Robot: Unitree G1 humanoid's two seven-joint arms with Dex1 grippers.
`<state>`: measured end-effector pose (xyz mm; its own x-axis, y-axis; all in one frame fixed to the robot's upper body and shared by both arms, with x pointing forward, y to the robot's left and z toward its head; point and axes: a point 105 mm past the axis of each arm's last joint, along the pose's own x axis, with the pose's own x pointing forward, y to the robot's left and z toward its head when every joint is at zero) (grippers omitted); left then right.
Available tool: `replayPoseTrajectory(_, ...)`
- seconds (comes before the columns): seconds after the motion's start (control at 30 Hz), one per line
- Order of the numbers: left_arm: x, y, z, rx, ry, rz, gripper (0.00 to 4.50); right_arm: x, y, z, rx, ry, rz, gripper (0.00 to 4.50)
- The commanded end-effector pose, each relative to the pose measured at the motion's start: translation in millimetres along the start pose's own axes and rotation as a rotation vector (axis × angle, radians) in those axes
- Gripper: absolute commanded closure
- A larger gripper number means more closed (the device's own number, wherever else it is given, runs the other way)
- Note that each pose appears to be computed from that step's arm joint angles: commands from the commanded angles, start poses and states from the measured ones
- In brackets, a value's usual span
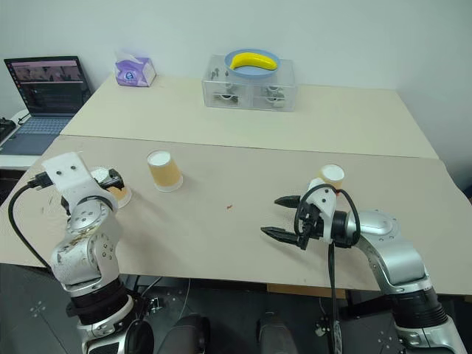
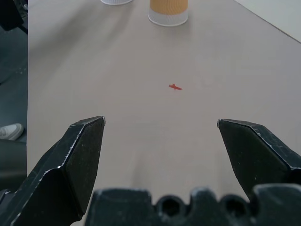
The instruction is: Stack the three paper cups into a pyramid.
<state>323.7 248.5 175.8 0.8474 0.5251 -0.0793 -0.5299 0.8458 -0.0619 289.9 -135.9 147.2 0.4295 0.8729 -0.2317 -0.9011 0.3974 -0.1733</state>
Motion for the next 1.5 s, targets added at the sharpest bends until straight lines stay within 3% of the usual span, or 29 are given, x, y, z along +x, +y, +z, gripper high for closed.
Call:
replayPoseTrajectory(0.03,-3,-8,20,0.002,-0.106,-0.043,0.04,-4,-3,18,-0.030,-0.051,-0.011,0.00)
replayPoseTrajectory(0.3,2,7,8,0.015,-0.051,0.053,0.04,-7,-3,13,-0.020,-0.040,-0.028,0.00)
replayPoseTrajectory(0.97,4,9,-12,0.033,0.014,0.063,0.04,-11,0,14,-0.010,-0.042,-0.042,0.00)
replayPoseTrajectory(1.5,19,8,-9,0.049,-0.007,0.073,0.04,-12,-3,14,-0.017,-0.035,-0.050,0.00)
